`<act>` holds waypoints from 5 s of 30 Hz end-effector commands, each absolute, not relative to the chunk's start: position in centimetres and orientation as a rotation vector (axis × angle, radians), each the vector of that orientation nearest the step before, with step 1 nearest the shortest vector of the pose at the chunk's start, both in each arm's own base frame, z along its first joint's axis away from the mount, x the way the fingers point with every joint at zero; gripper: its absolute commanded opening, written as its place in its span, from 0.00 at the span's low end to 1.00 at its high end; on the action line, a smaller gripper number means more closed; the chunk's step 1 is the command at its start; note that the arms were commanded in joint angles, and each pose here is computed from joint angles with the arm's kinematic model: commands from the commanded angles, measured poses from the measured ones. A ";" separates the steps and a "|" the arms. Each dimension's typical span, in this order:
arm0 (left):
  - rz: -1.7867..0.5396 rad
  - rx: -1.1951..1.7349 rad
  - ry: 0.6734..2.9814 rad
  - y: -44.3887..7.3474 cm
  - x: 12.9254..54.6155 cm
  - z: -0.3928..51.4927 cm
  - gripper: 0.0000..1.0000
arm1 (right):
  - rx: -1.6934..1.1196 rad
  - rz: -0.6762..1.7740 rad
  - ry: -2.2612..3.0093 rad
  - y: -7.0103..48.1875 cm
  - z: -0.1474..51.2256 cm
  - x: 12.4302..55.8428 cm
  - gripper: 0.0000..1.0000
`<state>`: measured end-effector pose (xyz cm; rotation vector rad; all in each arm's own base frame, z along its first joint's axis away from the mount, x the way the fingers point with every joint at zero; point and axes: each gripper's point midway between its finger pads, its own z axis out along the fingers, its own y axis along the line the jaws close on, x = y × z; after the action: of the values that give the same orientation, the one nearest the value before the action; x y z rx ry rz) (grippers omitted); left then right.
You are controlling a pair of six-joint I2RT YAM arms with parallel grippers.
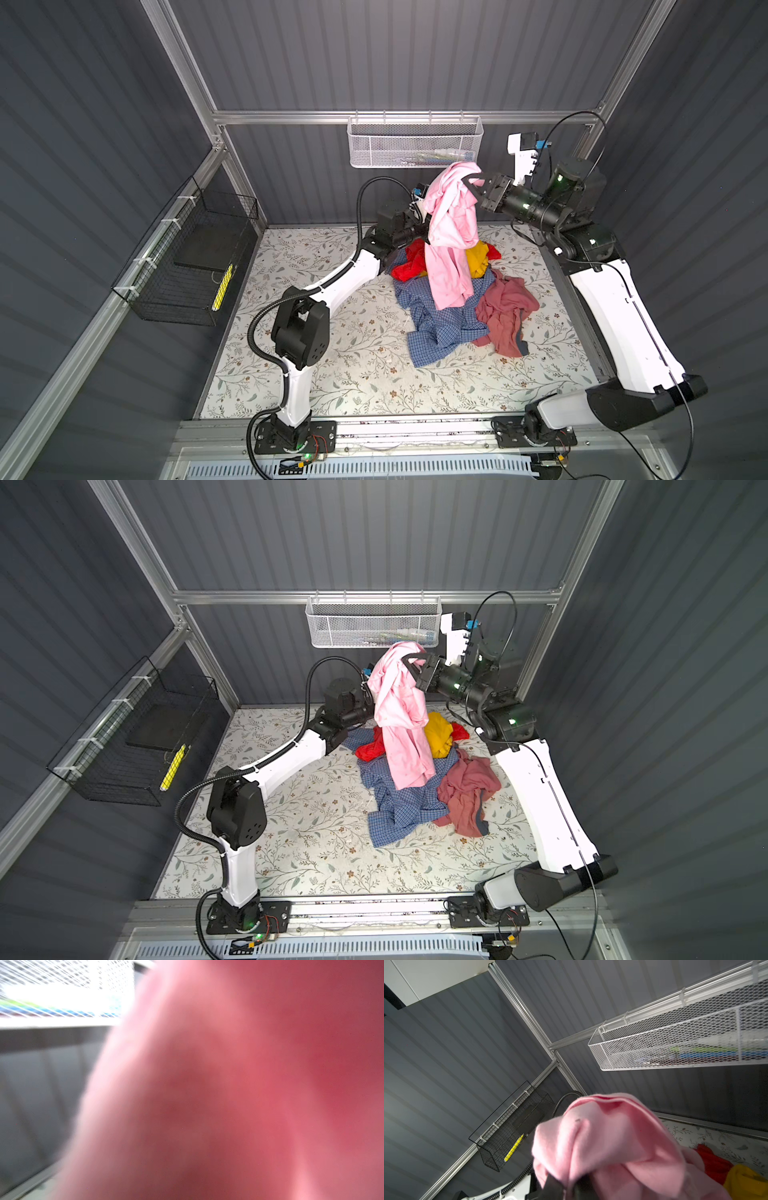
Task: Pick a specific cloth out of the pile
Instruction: 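Grasp the hanging pink shirt with the left gripper below the right gripper, then carry the pink shirt away with the left gripper while the right releases, then lower the pink shirt onto the table beside the pile with the left gripper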
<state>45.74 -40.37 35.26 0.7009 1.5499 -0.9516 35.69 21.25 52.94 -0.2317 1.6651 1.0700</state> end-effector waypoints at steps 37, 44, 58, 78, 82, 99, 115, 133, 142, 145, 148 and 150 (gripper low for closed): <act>-0.041 -0.023 1.791 0.9 51.5 36.5 0.00 | -0.158 0.665 2.120 18.5 34.3 36.9 0.99; 0.147 -0.071 1.885 3.6 52.4 30.6 0.00 | -0.142 0.619 2.111 17.5 34.3 36.2 0.99; 0.378 0.000 1.826 5.9 55.2 32.4 0.00 | -0.102 0.551 2.155 16.2 33.0 35.6 0.99; 0.467 0.199 2.286 -2.1 54.3 11.9 0.00 | -0.052 0.511 2.138 15.0 32.8 35.0 0.99; 0.410 0.171 2.325 -2.6 53.9 10.9 0.00 | -0.048 0.511 2.137 15.0 32.6 34.9 0.99; 0.186 -0.209 2.518 -0.6 50.1 7.9 0.77 | -0.060 0.498 2.150 14.9 32.0 34.9 0.99; 0.147 -0.169 2.432 -3.3 47.0 14.1 0.94 | -0.078 0.495 2.180 15.1 31.3 35.1 0.99; 0.095 -0.099 2.709 -9.4 46.1 6.8 0.94 | -0.069 0.491 2.205 15.1 30.8 35.2 0.99; 0.043 -0.046 2.656 -9.9 45.3 7.0 1.00 | -0.065 0.484 2.221 14.6 30.3 35.2 0.99; 0.029 0.001 2.667 -10.9 47.0 6.4 1.00 | -0.070 0.489 2.221 14.8 30.4 35.5 0.99; 0.075 0.049 2.719 -11.3 47.7 4.1 1.00 | -0.072 0.490 2.219 14.9 30.6 35.7 0.99; 0.139 0.063 2.768 -10.7 47.6 2.3 0.99 | -0.067 0.482 2.218 14.7 30.6 35.9 0.99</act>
<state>48.42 -10.87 5.42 -0.0090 2.6717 0.0691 35.61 14.75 29.67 -0.0500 2.2362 0.4853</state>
